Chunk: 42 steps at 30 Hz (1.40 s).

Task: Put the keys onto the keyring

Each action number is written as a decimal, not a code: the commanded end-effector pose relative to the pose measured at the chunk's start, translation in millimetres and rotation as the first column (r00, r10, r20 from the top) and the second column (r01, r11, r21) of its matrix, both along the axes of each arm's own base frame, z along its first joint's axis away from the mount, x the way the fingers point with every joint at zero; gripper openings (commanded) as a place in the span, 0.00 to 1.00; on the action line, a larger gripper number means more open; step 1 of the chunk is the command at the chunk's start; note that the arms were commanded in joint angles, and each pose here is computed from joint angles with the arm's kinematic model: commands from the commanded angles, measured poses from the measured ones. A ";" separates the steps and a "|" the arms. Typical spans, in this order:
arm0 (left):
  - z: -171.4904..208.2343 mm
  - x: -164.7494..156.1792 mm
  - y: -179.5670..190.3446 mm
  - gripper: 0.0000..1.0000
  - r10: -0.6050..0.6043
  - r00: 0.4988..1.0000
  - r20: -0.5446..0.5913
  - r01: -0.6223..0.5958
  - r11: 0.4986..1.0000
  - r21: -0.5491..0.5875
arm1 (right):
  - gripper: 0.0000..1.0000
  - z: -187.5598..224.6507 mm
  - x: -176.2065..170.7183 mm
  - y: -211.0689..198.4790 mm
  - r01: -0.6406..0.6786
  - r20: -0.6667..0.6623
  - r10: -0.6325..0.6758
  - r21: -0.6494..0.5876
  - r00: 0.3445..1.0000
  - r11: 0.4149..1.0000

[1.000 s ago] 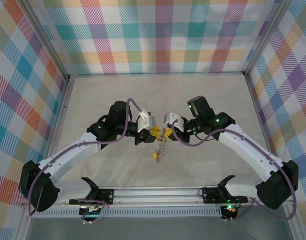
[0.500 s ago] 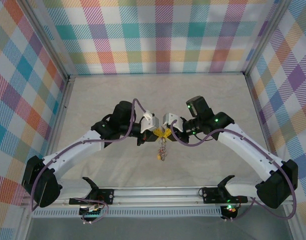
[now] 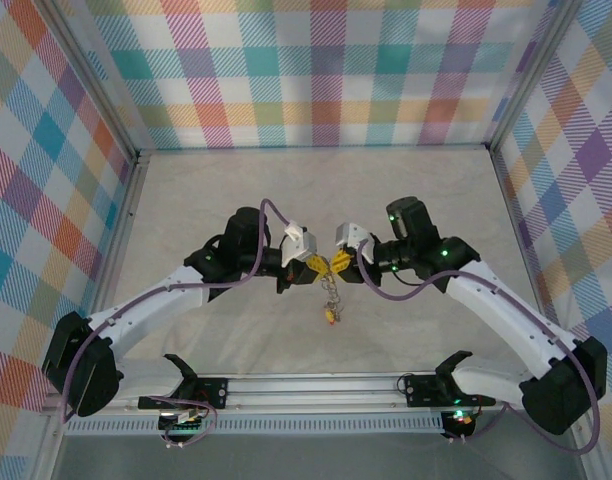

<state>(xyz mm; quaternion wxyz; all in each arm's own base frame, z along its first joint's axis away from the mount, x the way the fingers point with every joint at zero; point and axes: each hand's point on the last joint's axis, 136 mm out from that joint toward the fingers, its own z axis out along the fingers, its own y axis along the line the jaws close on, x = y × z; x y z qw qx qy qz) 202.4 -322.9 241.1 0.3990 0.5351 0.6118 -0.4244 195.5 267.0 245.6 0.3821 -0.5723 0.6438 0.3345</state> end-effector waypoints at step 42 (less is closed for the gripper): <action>54.2 17.8 9.7 0.00 0.119 0.988 0.099 -0.082 0.945 -0.318 | 0.17 7.5 -6.0 19.4 -0.075 -0.073 0.090 0.185 0.993 0.980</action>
